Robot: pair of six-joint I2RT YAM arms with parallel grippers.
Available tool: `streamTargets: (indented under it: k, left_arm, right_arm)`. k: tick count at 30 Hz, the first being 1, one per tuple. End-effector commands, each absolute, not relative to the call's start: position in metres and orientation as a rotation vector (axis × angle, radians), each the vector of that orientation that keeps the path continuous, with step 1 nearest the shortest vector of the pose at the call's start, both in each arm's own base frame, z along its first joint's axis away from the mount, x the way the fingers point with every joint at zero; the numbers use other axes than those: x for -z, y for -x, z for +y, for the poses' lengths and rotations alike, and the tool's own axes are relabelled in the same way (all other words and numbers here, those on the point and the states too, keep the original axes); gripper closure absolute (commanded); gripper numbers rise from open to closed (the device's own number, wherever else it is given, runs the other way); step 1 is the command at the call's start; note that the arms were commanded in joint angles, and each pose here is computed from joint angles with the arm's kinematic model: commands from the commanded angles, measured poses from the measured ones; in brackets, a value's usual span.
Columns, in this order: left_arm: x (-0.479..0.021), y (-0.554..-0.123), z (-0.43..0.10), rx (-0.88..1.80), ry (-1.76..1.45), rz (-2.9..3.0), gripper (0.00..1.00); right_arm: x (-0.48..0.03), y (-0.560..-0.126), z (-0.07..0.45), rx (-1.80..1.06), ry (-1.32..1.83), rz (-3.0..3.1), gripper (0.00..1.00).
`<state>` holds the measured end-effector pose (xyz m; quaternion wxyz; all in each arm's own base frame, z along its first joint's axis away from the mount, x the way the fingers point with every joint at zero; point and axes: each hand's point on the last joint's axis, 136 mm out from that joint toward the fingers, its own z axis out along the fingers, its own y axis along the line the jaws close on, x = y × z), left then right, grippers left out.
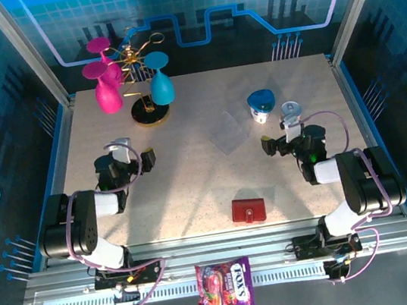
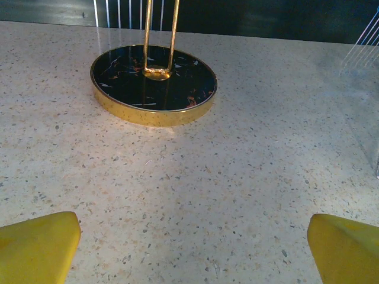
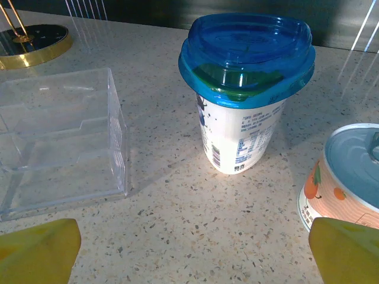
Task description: Take the credit cards out of the card holder
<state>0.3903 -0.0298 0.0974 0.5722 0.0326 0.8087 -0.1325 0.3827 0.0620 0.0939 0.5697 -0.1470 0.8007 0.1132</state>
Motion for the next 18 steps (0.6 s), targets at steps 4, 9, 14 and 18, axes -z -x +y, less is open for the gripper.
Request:
streamTargets:
  k: [4,9,14,18]
  left_arm:
    - [-0.1000,-0.3892,-0.0322,0.316,-0.116,1.871,0.01]
    - [-0.0999,-0.3893,-0.0320,0.314,-0.115,1.871,0.01]
    - [-0.0996,-0.3893,-0.0320,0.315,-0.115,1.872,0.01]
    - [-0.1001,-0.3893,-0.0321,0.315,-0.115,1.871,0.01]
  right_arm:
    - [-0.1029,-0.3858,0.0627,-0.261,0.365,1.836,0.00]
    - [-0.1031,-0.3859,0.0628,-0.261,0.366,1.835,0.00]
    - [-0.1030,-0.3860,0.0619,-0.259,0.364,1.836,0.00]
    - [-0.1031,-0.3860,0.0623,-0.260,0.364,1.835,0.00]
